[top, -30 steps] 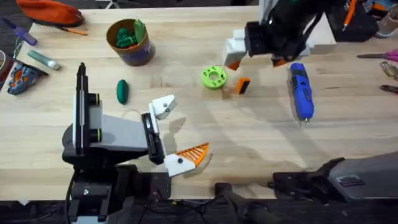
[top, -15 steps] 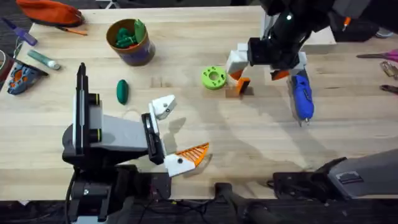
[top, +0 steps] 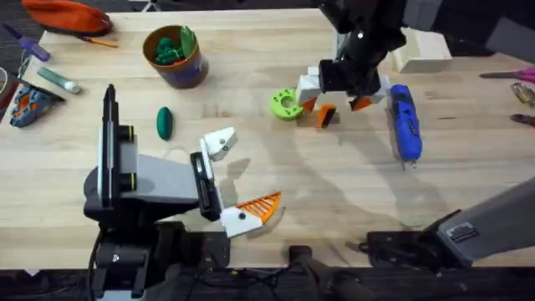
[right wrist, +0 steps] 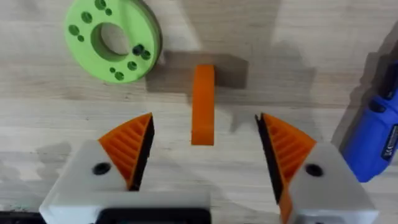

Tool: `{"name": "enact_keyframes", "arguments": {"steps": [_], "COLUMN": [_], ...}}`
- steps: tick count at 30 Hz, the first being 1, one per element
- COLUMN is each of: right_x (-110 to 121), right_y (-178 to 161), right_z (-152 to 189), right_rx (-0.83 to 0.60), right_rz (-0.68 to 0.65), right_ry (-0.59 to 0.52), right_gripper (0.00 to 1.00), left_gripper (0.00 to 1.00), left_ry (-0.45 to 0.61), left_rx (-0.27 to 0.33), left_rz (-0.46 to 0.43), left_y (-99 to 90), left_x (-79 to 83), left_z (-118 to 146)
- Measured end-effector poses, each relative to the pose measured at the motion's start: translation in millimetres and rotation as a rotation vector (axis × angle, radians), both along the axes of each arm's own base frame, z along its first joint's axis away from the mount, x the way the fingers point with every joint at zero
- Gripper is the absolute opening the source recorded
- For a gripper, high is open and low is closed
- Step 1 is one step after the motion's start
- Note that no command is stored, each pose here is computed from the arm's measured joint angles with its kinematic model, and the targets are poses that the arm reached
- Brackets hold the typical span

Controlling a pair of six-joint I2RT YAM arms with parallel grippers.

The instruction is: Pick up the gripper from the table and insert it into the empty holder that is missing its gripper. Then pick up a screw, insert it into the mounting hole, and use the screwdriver to tighten it. Finally, clean up the table by picking up the vegetable and placing it into the bucket.

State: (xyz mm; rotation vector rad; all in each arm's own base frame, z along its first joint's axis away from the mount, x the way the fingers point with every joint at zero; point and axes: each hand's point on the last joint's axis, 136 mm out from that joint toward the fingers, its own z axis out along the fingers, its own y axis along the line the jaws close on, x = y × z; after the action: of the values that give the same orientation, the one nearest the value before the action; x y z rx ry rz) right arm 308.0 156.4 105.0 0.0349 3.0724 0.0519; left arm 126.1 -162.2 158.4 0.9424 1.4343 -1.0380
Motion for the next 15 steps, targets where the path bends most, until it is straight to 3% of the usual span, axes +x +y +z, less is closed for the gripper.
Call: {"name": "enact_keyframes", "arguments": {"steps": [15], "right_x": [-4], "right_y": [-2], "right_z": [-20], "right_rx": [-0.004], "right_rz": [0.001], "right_ry": [0.010], "right_gripper": [0.847], "left_gripper": [0.986], "left_ry": [0.000], "left_rx": [0.000], "left_rz": [0.000], "left_y": [0.0], "left_x": [0.0], "left_z": [0]}}
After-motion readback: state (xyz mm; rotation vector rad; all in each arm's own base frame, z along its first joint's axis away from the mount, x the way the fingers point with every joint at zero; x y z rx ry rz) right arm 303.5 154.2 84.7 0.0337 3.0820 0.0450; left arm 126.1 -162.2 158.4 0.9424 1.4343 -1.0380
